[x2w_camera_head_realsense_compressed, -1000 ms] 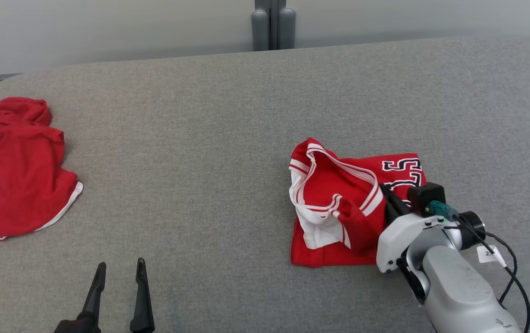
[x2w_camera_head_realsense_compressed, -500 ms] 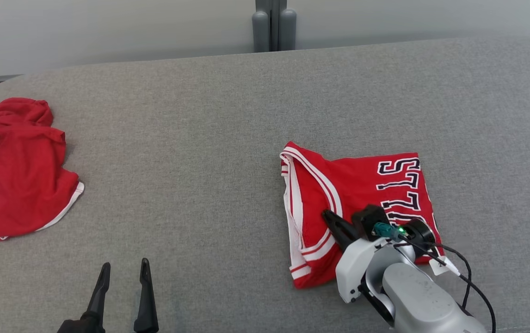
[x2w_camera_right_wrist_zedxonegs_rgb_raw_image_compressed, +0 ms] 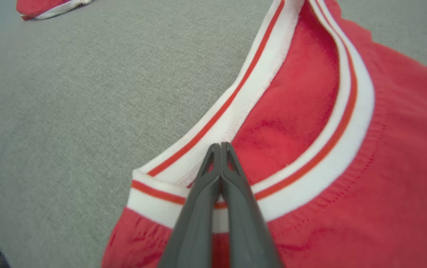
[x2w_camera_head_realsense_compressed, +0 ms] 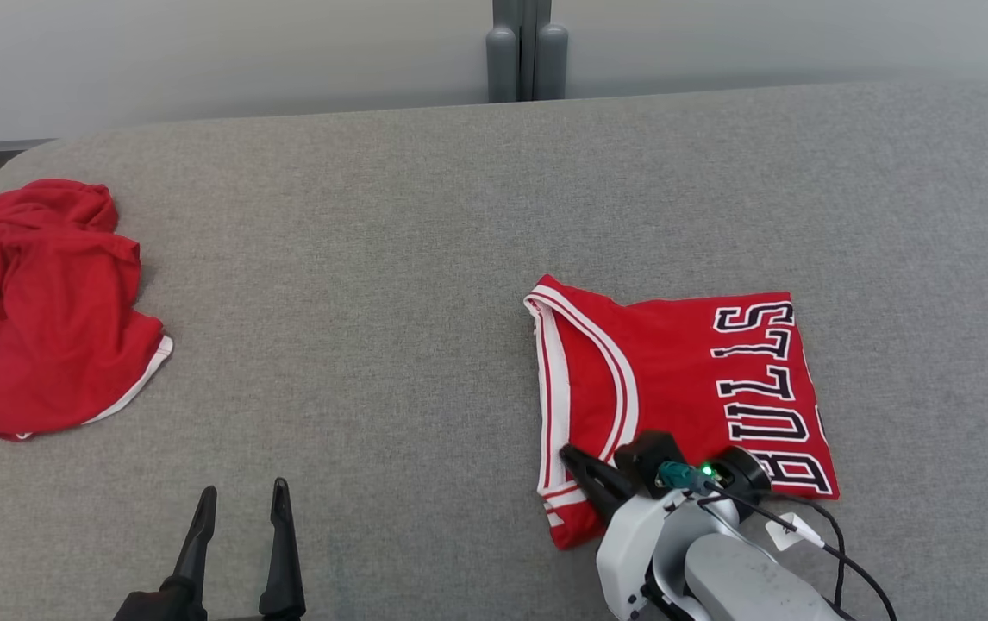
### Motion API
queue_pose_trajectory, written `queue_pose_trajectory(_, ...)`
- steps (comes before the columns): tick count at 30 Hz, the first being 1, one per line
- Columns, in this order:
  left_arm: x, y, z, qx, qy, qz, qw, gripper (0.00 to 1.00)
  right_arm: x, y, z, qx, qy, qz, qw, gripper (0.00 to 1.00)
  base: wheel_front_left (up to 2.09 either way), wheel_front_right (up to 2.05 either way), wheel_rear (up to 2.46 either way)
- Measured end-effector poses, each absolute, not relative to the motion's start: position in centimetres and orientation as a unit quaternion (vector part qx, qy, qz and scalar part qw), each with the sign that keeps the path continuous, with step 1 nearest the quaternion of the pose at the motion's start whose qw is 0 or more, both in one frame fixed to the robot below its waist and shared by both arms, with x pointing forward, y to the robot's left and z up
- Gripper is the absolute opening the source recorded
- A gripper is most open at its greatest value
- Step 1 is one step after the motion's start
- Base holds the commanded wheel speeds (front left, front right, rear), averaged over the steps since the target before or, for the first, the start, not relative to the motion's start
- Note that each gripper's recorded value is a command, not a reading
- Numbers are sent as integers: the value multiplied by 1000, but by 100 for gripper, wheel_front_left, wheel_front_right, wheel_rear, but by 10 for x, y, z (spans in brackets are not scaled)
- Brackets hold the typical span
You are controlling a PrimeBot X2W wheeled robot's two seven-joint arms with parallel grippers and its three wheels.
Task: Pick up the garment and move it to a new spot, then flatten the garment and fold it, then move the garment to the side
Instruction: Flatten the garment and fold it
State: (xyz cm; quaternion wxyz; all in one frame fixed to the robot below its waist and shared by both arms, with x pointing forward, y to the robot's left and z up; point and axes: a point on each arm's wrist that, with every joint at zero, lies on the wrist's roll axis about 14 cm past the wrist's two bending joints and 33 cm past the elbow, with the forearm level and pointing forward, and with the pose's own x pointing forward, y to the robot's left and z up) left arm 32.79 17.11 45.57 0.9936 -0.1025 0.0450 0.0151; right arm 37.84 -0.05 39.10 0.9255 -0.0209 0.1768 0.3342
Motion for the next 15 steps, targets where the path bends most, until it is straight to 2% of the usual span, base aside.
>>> queue_pose_trajectory(6, 325, 174, 461, -102, 35, 18, 994, 100, 366, 10, 395, -11, 176, 350, 920, 0, 0, 0, 0)
queue_pose_trajectory(13, 327, 174, 469, -100, 21, 14, 995, 100, 386, 1, 437, 27, 113, 316, 942, 0, 0, 0, 0)
queue_pose_trajectory(14, 327, 173, 470, -99, 20, 13, 995, 100, 390, -5, 446, 33, 99, 305, 947, 16, 0, 0, 0)
queue_pose_trajectory(15, 327, 173, 471, -99, 19, 12, 995, 100, 393, -11, 452, 38, 88, 294, 951, 42, 0, 0, 0)
